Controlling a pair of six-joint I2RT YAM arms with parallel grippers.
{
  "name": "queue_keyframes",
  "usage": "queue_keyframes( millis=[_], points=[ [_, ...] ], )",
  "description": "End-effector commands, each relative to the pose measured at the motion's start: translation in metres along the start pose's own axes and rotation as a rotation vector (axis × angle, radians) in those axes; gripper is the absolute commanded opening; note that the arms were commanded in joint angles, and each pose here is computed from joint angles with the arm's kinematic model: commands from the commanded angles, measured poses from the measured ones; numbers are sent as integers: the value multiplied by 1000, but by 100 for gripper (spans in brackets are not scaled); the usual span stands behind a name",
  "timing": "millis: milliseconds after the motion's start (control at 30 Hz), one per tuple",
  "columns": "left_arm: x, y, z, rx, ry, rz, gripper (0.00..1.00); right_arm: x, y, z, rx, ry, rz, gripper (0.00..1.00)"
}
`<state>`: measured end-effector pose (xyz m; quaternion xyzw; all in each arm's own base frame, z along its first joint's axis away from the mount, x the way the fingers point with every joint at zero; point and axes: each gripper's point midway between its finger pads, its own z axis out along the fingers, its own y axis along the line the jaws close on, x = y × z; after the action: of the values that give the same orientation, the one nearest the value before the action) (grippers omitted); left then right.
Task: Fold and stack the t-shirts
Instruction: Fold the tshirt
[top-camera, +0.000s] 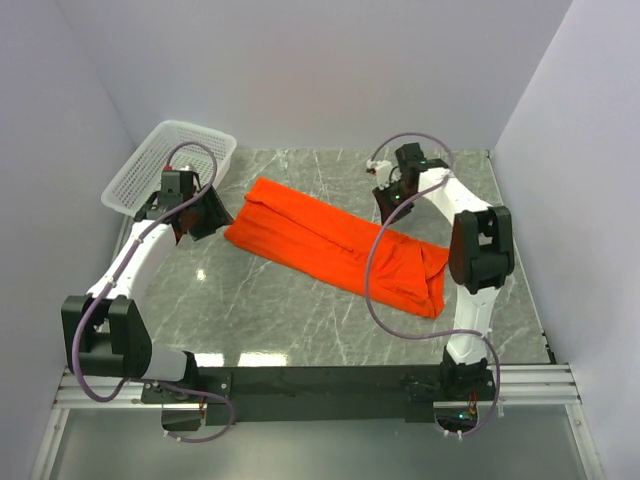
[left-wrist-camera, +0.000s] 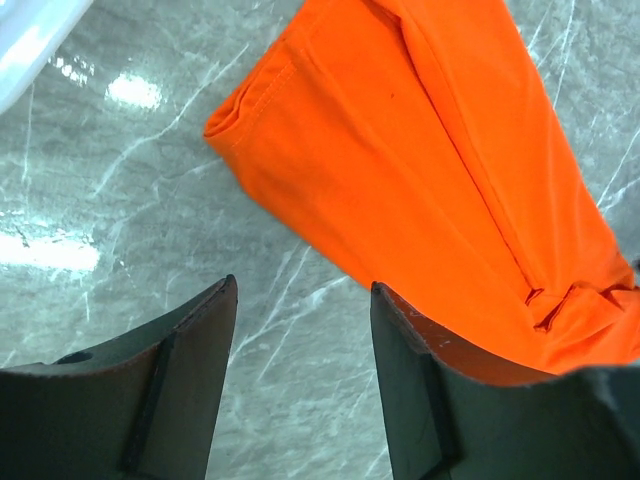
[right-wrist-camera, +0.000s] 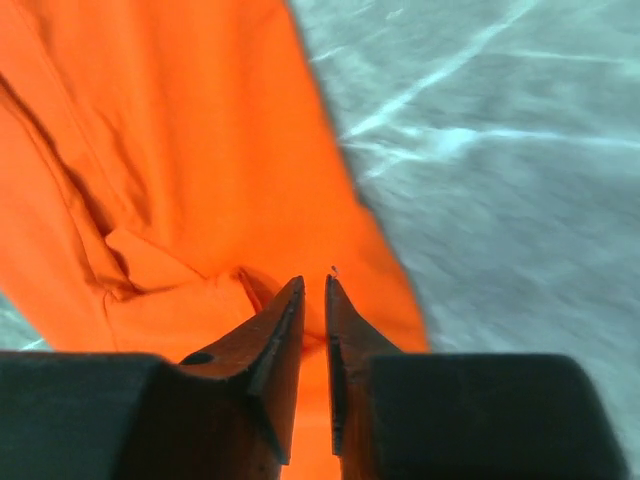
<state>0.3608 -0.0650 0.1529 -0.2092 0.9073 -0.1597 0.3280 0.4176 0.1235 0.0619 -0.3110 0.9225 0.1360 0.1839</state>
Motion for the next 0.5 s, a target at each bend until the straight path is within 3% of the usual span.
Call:
queue_keyframes(
  millis=[0,33,200,267,467],
  points=[
    [-15,-7,-13,43,-85,71,61,-19,-25,-75,50,-145,66,27],
    [-13,-2,-12,28,-92,77,62,-15,-24,-90,34,-173,82,35],
    [1,6,-4,38,-97,69,63,69,-43,-100,24,-114,267,54],
    [9,11,5,31,-83,46,63,97,-54,-103,78,-85,372,57],
    [9,16,19,10,-89,-2,63,128,-75,-98,123,-102,563,65]
  ],
)
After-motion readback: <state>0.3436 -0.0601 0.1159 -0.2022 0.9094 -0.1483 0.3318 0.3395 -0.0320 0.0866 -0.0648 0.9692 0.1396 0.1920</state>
